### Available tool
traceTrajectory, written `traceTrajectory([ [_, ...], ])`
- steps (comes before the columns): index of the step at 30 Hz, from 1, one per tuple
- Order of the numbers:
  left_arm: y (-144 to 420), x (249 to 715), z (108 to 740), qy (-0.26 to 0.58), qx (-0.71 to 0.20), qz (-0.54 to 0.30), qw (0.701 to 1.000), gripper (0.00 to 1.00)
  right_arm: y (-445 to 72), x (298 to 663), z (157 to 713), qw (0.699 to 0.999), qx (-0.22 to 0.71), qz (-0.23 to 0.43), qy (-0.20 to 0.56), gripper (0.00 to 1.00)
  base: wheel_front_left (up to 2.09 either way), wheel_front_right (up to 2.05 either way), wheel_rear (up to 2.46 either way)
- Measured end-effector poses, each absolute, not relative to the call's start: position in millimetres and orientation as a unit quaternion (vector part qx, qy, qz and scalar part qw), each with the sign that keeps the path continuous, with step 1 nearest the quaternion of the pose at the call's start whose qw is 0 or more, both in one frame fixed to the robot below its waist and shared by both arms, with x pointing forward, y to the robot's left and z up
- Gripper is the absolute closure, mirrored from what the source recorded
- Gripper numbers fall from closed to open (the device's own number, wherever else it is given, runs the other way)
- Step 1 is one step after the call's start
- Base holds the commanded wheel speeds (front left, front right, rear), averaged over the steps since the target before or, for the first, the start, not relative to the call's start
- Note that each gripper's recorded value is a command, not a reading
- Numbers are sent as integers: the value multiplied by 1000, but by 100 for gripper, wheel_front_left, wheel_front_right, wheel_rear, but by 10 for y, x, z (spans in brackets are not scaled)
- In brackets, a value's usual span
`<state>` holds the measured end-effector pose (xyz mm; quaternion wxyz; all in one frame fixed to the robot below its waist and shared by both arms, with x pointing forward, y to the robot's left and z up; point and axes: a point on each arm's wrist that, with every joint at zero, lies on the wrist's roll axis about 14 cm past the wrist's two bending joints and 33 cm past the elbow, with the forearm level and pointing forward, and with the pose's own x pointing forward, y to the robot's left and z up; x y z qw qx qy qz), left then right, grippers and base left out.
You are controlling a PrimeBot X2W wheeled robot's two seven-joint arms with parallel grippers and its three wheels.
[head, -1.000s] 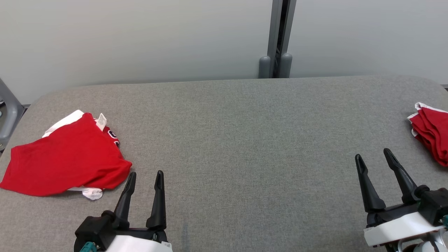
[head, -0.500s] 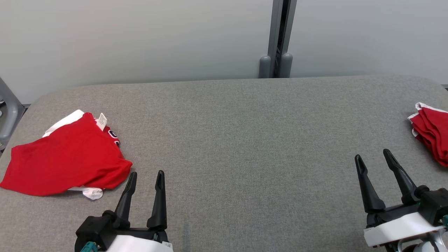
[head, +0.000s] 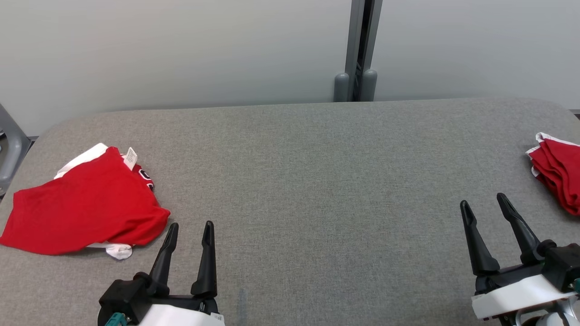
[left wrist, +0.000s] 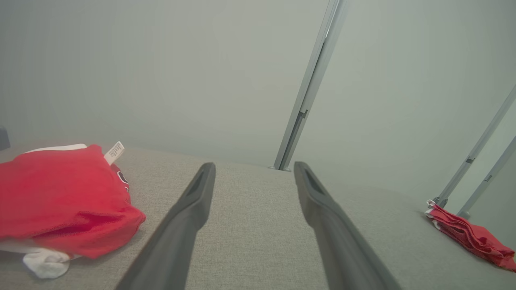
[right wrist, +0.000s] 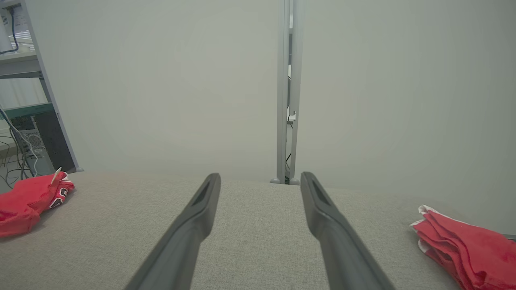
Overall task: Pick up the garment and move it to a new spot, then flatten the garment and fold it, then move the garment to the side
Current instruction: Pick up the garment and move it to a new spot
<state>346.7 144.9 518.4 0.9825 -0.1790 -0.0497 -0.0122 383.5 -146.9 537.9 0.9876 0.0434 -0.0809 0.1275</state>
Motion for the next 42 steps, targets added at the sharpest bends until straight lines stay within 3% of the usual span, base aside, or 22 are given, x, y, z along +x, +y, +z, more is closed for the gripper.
traceTrajectory([
  [12, 1592, 3423, 5195, -55, -178, 11, 982, 0, -1259, 3935, 5312, 984, 49, 157, -70, 0, 0, 0, 0],
  [28, 2392, 2964, 5164, -69, -153, 147, 975, 0, -211, 4055, 5248, 950, 75, 300, -54, 0, 0, 0, 0],
  [42, 2877, 2341, 5183, -92, -143, 245, 955, 0, 585, 3794, 5354, 908, 89, 405, -54, 0, 0, 0, 0],
])
